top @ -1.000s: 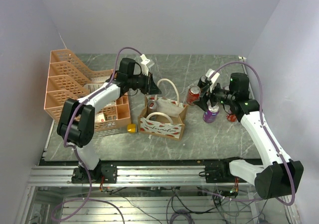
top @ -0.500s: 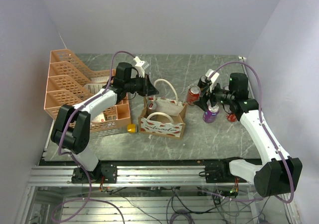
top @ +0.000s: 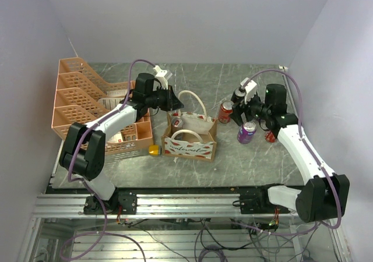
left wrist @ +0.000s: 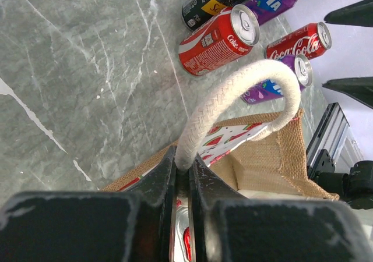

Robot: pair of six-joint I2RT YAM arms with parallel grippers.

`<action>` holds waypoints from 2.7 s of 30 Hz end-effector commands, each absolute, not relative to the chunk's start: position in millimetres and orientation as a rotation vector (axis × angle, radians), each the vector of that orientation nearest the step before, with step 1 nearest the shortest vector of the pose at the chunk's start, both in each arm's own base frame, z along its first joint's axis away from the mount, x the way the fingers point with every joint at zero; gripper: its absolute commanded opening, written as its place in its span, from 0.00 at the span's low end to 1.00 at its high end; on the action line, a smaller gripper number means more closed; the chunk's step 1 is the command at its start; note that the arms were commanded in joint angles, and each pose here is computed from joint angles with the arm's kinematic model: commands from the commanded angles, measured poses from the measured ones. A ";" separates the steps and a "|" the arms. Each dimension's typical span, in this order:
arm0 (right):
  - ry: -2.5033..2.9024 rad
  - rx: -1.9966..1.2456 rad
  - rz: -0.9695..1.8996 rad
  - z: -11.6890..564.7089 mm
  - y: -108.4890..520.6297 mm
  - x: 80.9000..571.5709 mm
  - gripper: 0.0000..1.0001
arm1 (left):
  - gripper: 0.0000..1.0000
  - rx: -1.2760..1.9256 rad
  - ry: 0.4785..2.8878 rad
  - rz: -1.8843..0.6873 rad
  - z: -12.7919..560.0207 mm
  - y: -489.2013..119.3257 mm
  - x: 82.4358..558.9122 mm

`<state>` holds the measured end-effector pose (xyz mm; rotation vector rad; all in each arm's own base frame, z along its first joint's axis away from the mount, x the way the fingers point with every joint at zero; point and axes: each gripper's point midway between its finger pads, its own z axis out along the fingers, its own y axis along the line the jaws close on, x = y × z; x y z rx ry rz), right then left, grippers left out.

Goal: Place the beverage into the canvas bag

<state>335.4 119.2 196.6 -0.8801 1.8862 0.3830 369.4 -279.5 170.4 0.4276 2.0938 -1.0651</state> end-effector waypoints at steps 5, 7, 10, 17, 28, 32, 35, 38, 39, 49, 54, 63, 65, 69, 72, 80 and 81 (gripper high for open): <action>1.981 -0.747 0.270 174.4 99.2 363.9 0.80 | 0.31 0.483 2.059 -1.099 174.8 -282.7 366.8; 1.999 -0.729 0.265 168.7 98.0 367.0 0.80 | 0.36 0.508 2.050 -1.127 179.0 -285.9 364.3; 2.011 -0.709 0.252 162.8 98.1 372.3 0.80 | 0.41 0.532 2.031 -1.139 186.0 -287.5 362.9; 2.064 -0.743 0.174 141.2 114.9 382.1 0.80 | 0.52 0.581 1.989 -1.140 195.9 -287.9 359.4; 2.147 -0.733 0.045 117.6 118.4 392.4 0.79 | 0.56 0.598 1.981 -1.130 200.8 -286.9 358.0; 2.149 -0.733 0.051 115.8 119.3 394.1 0.79 | 0.56 0.599 1.978 -1.124 202.0 -286.5 358.7; 2.162 -0.744 0.060 110.9 121.0 394.1 0.79 | 0.56 0.603 1.979 -1.121 201.2 -286.4 358.8; 2.143 -0.743 0.071 119.5 125.5 402.7 0.79 | 0.56 0.606 1.981 -1.098 199.9 -284.3 359.9; 2.139 -0.743 0.073 120.4 126.3 404.1 0.79 | 0.56 0.606 1.982 -1.093 199.9 -283.9 360.4; 2.148 -0.765 0.103 116.1 134.2 413.2 0.79 | 0.59 0.629 1.991 -1.086 200.4 -284.5 360.6; 2.155 -0.781 0.134 112.6 139.8 416.7 0.79 | 0.60 0.630 1.984 -1.080 201.6 -283.5 360.7; 2.167 -0.825 0.210 107.6 151.6 410.8 0.75 | 0.62 0.626 1.977 -1.075 204.6 -283.0 360.7; 2.171 -0.839 0.213 106.6 152.1 411.1 0.74 | 0.63 0.625 1.978 -1.077 204.5 -283.4 360.5; 2.177 -0.847 0.179 107.4 149.0 416.3 0.75 | 0.63 0.625 1.971 -1.065 205.6 -282.0 361.1; 2.191 -0.844 0.160 105.9 147.2 420.2 0.77 | 0.63 0.629 1.970 -1.058 205.5 -281.4 361.2; 2.221 -0.856 0.171 96.3 148.4 420.9 0.77 | 0.64 0.629 1.976 -1.063 204.0 -282.4 361.9; 2.224 -0.859 0.176 94.6 149.0 420.4 0.76 | 0.64 0.630 1.975 -1.063 203.8 -282.7 362.1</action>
